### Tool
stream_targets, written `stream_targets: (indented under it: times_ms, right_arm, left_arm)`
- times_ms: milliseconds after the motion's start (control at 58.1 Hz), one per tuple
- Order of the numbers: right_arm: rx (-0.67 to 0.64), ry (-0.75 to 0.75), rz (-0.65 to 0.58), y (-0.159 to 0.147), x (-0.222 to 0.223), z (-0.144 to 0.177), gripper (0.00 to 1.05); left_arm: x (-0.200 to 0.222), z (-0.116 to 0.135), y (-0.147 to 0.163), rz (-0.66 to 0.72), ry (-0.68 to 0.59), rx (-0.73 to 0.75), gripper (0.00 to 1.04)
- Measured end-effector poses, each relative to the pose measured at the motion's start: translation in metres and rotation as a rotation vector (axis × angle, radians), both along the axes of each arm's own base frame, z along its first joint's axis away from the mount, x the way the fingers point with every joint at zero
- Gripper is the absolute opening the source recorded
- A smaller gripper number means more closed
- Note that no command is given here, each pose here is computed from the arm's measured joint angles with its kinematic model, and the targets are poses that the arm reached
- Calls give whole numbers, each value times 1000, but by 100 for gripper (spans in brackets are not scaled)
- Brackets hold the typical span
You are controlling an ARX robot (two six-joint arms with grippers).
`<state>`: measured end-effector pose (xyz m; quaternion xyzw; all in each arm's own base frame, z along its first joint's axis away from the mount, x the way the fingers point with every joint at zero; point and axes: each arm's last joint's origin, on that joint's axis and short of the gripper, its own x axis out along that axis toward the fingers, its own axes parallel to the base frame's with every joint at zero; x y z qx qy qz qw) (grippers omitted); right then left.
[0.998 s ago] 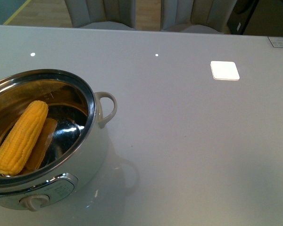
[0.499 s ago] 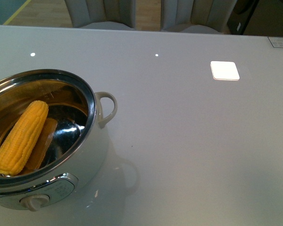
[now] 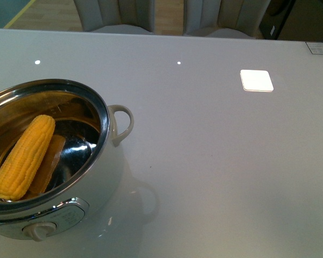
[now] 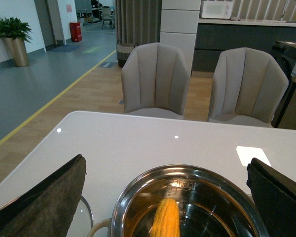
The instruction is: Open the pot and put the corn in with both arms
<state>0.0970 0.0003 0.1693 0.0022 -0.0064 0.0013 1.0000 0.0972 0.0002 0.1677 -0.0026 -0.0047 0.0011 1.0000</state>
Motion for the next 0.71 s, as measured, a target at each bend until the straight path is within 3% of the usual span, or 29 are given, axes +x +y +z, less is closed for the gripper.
stream_targets:
  times_ms: [706]
  right_arm:
    - [0,0,0,0,0,0,96]
  left_arm:
    - [0,0,0,0,0,0,98]
